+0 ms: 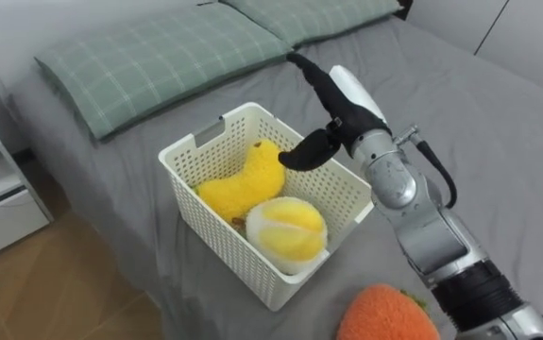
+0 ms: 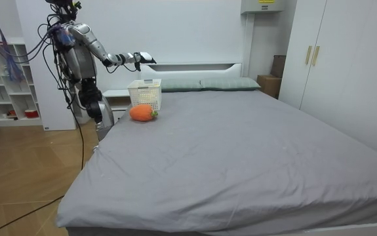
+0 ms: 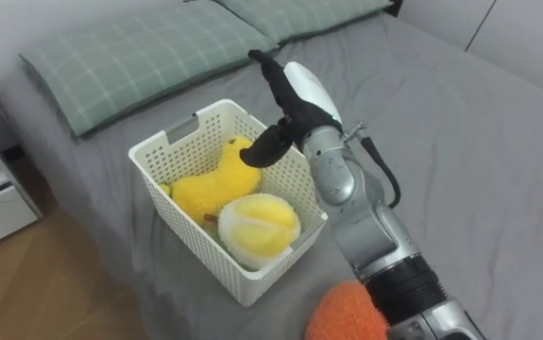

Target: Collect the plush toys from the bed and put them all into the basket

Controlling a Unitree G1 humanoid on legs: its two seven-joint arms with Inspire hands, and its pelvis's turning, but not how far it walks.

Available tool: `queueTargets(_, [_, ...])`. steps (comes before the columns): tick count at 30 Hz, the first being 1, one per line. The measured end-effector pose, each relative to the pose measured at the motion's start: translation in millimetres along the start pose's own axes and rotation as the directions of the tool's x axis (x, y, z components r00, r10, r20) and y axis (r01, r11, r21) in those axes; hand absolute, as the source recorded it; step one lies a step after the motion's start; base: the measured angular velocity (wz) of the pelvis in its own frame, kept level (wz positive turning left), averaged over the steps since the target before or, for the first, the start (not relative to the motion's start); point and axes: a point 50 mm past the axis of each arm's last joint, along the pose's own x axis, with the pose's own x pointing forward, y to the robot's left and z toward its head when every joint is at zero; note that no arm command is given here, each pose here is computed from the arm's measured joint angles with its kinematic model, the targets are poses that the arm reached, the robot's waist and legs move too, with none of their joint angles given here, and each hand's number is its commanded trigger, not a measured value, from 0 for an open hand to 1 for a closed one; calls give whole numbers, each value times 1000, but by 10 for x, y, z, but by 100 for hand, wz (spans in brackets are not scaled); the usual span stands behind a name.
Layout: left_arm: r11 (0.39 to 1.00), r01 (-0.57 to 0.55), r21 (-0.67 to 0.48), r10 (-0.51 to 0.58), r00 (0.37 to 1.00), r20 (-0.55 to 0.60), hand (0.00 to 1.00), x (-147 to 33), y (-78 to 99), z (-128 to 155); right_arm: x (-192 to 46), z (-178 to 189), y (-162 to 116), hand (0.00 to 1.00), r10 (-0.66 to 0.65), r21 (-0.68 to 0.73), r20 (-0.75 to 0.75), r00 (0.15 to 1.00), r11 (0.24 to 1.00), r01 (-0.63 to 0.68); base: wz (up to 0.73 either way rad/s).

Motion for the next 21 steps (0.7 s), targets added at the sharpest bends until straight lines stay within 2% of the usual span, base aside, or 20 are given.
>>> queueTargets(5, [1000,13,2,-13,1000,-27,0,-13,-45,-92,-34,-58,-162,0,-62,88,-17,998,994,63,-1])
queueTargets(8, [1000,19,-3,-19,999,-36,0,-22,-76,-130,-184,-149,-231,0,-92,186,-22,995,978,95,-14])
queueTargets(15, [999,27,-22,-27,999,-44,0,-36,-149,-164,-380,-457,-232,0,-127,266,-125,984,951,156,-32])
queueTargets(21, [1000,16,-22,-17,999,-38,0,-31,-133,-146,-523,-638,-152,0,-112,301,-194,975,939,167,-31])
